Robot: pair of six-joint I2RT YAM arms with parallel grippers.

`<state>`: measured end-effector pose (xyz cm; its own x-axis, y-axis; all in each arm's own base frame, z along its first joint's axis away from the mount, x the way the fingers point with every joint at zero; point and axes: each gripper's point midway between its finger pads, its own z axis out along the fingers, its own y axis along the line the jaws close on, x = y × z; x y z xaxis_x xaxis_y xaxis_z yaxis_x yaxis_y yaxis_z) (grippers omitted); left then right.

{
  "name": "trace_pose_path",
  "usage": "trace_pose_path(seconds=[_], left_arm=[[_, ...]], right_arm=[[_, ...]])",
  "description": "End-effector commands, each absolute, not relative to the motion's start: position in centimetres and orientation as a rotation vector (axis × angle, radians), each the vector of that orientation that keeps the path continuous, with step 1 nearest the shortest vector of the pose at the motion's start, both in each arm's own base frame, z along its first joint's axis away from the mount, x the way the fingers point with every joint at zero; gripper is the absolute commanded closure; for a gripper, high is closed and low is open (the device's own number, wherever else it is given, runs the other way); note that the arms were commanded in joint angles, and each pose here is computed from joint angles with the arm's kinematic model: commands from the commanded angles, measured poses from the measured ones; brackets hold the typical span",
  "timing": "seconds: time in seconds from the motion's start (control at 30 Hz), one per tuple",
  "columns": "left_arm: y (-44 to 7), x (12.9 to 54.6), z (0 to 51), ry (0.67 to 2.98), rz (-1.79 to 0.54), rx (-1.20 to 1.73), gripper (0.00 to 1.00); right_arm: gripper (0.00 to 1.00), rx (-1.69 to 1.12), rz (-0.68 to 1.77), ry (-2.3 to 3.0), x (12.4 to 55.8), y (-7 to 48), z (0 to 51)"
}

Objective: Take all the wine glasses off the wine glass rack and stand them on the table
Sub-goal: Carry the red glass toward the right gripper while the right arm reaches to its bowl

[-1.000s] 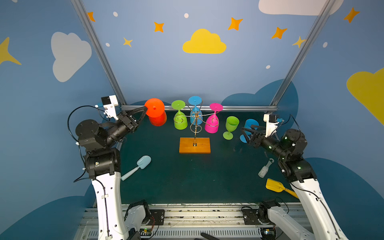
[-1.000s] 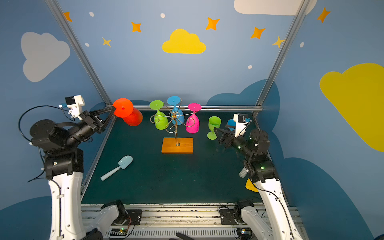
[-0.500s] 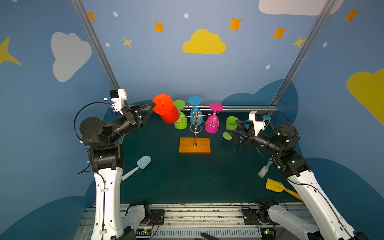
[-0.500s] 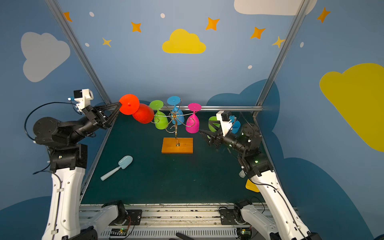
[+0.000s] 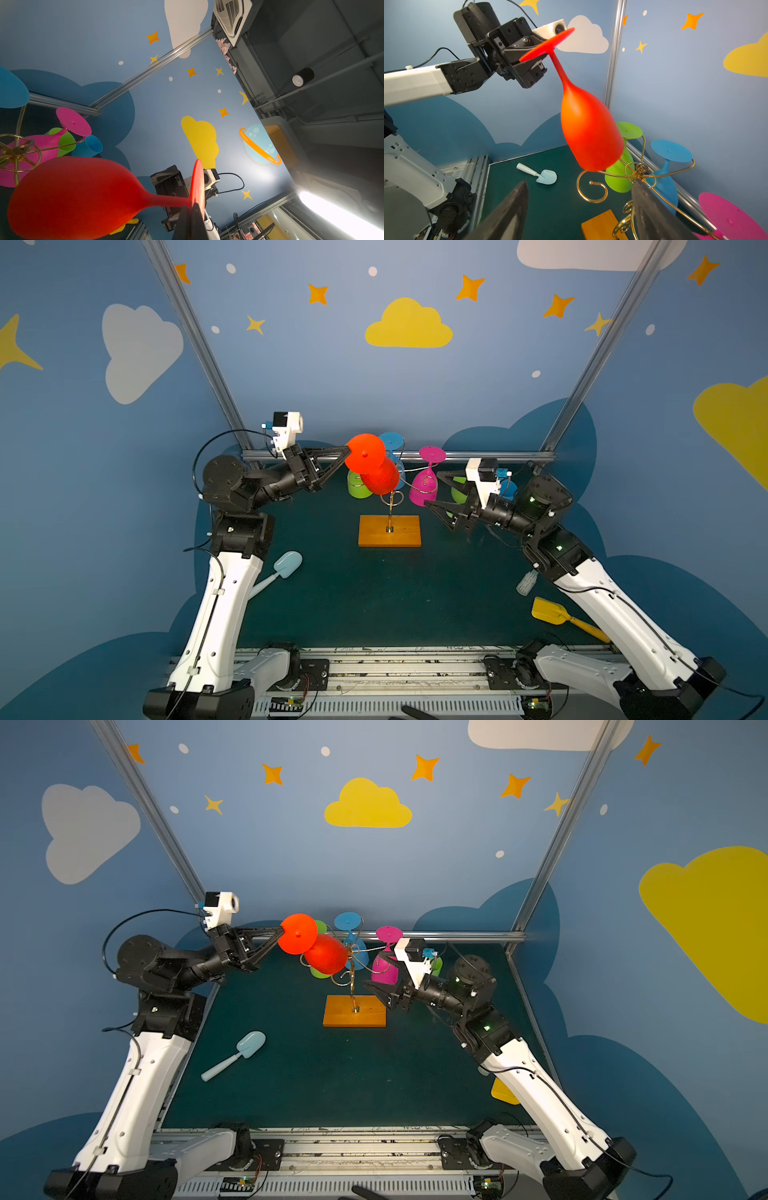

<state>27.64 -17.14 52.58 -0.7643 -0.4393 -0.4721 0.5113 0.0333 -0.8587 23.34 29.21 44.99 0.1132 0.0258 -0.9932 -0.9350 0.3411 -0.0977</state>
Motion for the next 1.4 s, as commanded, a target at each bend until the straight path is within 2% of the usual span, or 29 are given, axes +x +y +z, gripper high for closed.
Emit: trace_pose_path(seconds=[0.0,0.37,0.67,0.93,1.17,1.37], left_arm=[[-17.9,26.2,54.7,1.583,-1.803,0.183,0.97],[-19.6,26.2,54.0,1.612,-1.861,0.228,0.97],[-20.0,25.9,54.1,1.612,-1.892,0.251,0.97],[-20.0,26.0,54.5,1.589,-1.898,0.254,0.97],[-20.2,26.0,54.9,1.575,-1.921,0.258,0.97],[-20.2,25.8,55.1,1.573,-1.920,0.265,0.97]], right_arm=[[0.21,-0.976,0.825,1.129,23.2,29.9,47.7],[0.19,-1.010,0.810,1.134,25.6,33.6,47.6],[0.18,-1.013,0.803,1.201,28.0,36.4,45.5],[0.21,-1.017,0.793,1.230,28.0,37.1,44.6],[0.07,-1.003,0.763,1.216,27.9,36.7,44.5],[0.07,-0.992,0.767,1.221,28.1,36.7,44.5]])
